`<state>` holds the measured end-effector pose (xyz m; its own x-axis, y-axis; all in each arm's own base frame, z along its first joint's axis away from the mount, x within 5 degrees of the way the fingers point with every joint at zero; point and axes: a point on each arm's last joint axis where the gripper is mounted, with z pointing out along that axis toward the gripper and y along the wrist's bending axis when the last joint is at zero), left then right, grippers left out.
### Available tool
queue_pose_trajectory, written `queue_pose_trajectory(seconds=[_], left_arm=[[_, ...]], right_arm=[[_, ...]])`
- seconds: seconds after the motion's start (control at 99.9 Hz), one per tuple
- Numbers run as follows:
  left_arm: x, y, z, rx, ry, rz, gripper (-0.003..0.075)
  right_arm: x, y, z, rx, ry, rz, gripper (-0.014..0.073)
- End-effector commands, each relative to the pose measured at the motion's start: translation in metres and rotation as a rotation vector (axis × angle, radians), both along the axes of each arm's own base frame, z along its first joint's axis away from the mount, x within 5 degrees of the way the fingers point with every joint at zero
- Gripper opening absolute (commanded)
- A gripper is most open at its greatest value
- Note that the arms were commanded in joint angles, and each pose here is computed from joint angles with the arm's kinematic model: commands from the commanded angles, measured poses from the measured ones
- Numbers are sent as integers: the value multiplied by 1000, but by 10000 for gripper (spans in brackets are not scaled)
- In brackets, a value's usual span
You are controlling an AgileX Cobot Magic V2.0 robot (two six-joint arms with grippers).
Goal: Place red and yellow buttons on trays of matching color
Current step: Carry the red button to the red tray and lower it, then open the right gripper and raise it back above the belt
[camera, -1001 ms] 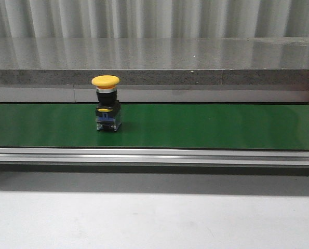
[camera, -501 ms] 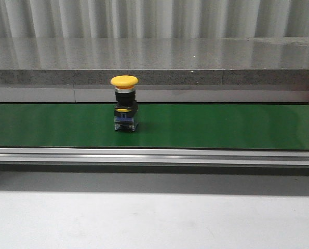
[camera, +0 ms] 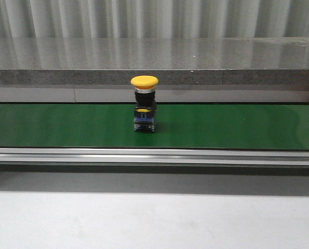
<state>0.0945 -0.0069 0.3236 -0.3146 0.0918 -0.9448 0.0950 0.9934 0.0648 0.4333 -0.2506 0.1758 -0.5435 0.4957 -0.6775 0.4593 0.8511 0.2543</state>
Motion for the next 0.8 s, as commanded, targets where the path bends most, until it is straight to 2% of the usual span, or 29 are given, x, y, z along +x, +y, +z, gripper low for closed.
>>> queue_pose_trajectory(seconds=[0.0,0.11,0.21,0.501,0.791], left_arm=[[1,-1,15,-14,-96,-8,-20],[1,-1,15,-14,-96,-8,-20],[1,-1,15,-14,-96,-8,-20],[1,-1,15,-14,-96,-8,-20],[1,-1,15,-14,-96,-8,-20]], right_arm=[[1,-3,42,-62,-108,-28,458],[1,-3,51,-73,-129,-31,587],[3,-3,64,-74,-149,-14,638],[0,10,117,-42,-196,78,636],[-32,39,180,-63,-203,208,636]])
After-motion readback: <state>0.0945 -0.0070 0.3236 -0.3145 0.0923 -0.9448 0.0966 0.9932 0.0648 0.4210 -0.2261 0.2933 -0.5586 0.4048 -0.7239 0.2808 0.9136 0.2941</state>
